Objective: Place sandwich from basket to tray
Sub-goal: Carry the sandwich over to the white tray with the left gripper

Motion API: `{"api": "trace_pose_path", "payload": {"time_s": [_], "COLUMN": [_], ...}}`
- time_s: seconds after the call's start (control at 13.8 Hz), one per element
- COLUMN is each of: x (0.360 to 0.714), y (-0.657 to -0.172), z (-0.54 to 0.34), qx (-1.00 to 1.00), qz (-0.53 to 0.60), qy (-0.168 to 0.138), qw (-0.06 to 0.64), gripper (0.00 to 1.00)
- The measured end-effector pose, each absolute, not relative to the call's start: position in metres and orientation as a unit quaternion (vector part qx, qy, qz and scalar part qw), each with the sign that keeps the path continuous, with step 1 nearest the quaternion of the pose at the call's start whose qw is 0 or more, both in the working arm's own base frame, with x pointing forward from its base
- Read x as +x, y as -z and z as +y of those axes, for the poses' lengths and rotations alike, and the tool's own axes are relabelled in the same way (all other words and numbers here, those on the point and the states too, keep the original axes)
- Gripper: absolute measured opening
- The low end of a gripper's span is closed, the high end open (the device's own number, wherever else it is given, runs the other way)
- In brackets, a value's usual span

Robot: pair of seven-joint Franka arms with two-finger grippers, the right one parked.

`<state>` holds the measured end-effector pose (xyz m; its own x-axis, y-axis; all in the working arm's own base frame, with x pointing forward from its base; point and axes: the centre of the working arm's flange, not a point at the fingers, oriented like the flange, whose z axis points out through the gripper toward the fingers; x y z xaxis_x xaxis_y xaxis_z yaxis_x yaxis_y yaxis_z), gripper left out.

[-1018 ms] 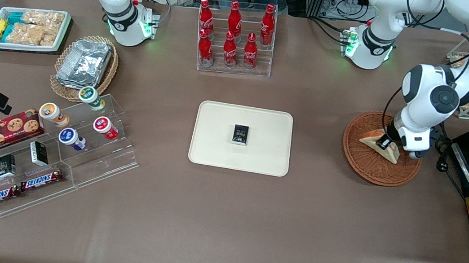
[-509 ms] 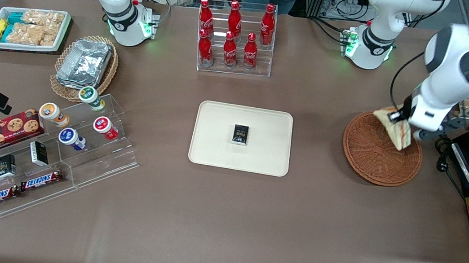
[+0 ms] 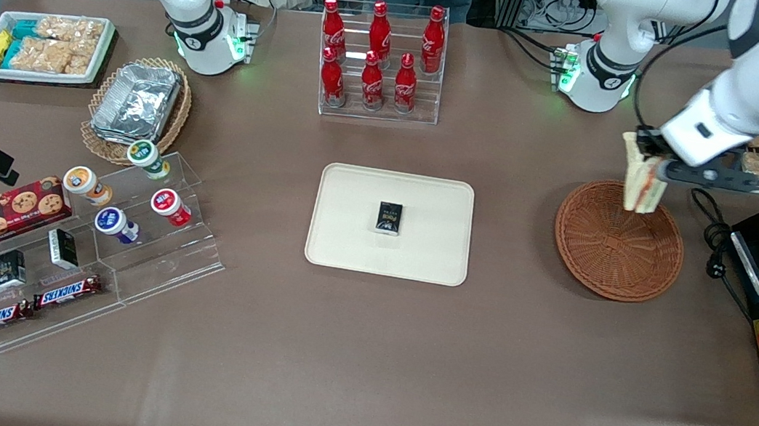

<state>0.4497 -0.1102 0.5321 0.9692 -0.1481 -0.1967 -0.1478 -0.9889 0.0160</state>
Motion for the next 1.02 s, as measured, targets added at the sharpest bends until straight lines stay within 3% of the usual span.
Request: {"api": "trace_pose_path", "payload": {"time_s": [0.29,0.73,0.87,1.02], "x": [0.443,0.465,0.457,0.443], "y": [-0.489,-0.393,-0.347,-0.299], "z": [-0.221,-0.299,-0.321,-0.334], "qx": [0.984,0.987,0.991,0.993], "qz": [-0.133,-0.134,-0.113,-0.097], "qy": [0.116,0.091,0.069,0.072], "qw": [-0.003,0.011,0.020,0.017], "gripper": [0.21,0.21,0.21,0.21]}}
